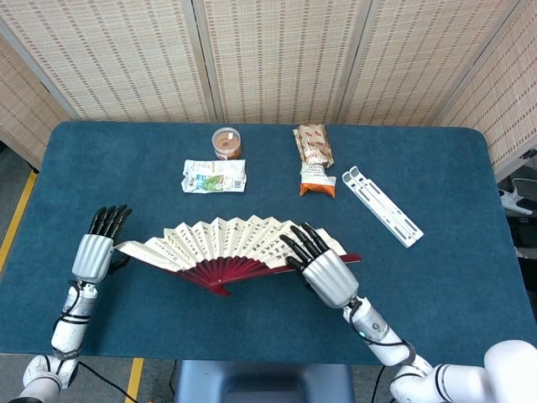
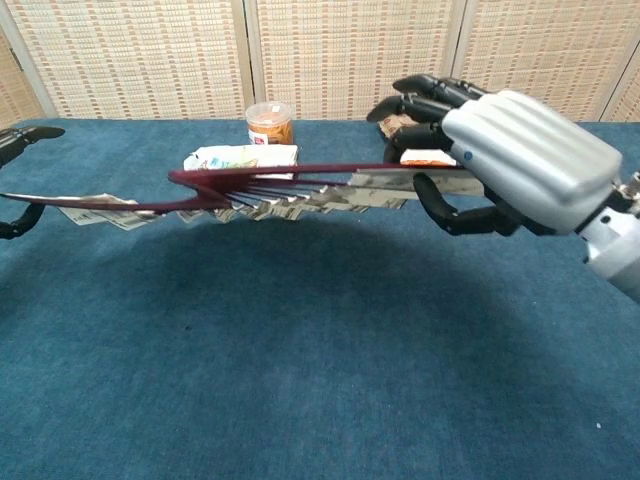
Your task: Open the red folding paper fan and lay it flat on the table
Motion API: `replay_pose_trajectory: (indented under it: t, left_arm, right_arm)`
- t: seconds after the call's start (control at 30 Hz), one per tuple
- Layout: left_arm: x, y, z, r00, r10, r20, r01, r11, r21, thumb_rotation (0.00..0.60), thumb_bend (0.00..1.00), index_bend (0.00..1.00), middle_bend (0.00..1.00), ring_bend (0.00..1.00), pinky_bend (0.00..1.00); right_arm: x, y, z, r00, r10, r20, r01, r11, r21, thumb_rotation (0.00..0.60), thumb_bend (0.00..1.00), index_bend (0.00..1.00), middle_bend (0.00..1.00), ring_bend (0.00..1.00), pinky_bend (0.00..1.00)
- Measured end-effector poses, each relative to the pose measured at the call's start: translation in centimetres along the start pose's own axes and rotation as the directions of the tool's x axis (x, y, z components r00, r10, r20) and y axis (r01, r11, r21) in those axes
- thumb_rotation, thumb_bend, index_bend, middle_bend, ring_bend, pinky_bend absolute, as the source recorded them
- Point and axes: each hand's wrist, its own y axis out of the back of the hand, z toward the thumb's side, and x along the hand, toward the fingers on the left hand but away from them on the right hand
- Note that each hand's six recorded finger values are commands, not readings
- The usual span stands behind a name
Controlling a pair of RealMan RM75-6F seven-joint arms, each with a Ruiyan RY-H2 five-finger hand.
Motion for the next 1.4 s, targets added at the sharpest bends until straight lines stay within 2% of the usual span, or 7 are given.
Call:
replay_pose_trajectory:
  t: [0.1, 0.23, 0.53, 0.73, 0.93, 1.13, 1.4]
  left_arm:
    - [-0.5, -0.3, -0.4, 1.0, -0.022, -0.007, 0.022, 1.0, 0.021, 0.6, 0.51, 0.0, 0.0, 0.0, 0.03]
    - [-1.0, -0.8, -0.9, 0.998, -0.055, -0.015, 0.055, 0.998, 0.041, 0.6, 0.5, 0.0, 0.0, 0.0, 0.03]
    - [-1.3, -0.9, -1.7, 0.995, -0.095, -0.018, 0.096, 0.994, 0.058, 0.6, 0.49, 0.0, 0.0, 0.0, 0.03]
    - [-1.6, -0.3, -2.4, 0.994, -0.105, -0.012, 0.105, 0.994, 0.02, 0.6, 0.49, 0.0, 0.0, 0.0, 0.03]
    - [-2.2, 0.1, -2.6, 0.993, -0.114, -0.014, 0.112, 0.991, -0.066, 0.6, 0.48, 0.0, 0.0, 0.0, 0.03]
    - [-3.9, 1.2, -2.5, 0.99, -0.139, -0.001, 0.136, 0.968, -0.21, 0.6, 0.48, 0.0, 0.0, 0.0, 0.02]
    - [-7.4, 4.7, 0.7, 0.99, -0.142, -0.006, 0.137, 0.964, -0.229, 0.6, 0.45, 0.0, 0.0, 0.0, 0.01]
  right_arm:
    - [1.6, -0.7, 0.0, 0.999, 0.034, -0.004, -0.034, 0.999, 0.028, 0.6, 0.63, 0.3, 0.09, 0.0, 0.09]
    - [3.2, -2.0, -0.2, 0.995, 0.101, 0.009, -0.101, 0.992, 0.071, 0.6, 0.46, 0.06, 0.01, 0.0, 0.03]
    - [5.7, -3.7, -1.3, 0.969, 0.233, 0.085, -0.242, 0.962, 0.123, 0.543, 0.17, 0.0, 0.0, 0.0, 0.0]
    - [8.1, -2.7, -2.3, 0.925, 0.352, 0.142, -0.374, 0.907, 0.194, 0.534, 0.12, 0.0, 0.0, 0.0, 0.0]
    - [11.6, -0.8, -5.0, 0.843, 0.465, 0.27, -0.526, 0.816, 0.24, 0.533, 0.12, 0.0, 0.0, 0.0, 0.0]
    - [13.8, 3.0, -7.8, 0.833, 0.366, 0.414, -0.473, 0.861, 0.19, 0.533, 0.12, 0.0, 0.0, 0.0, 0.0]
    - [20.7, 10.1, -11.6, 0.736, 0.153, 0.66, -0.278, 0.956, 0.088, 0.533, 0.12, 0.0, 0.0, 0.0, 0.0]
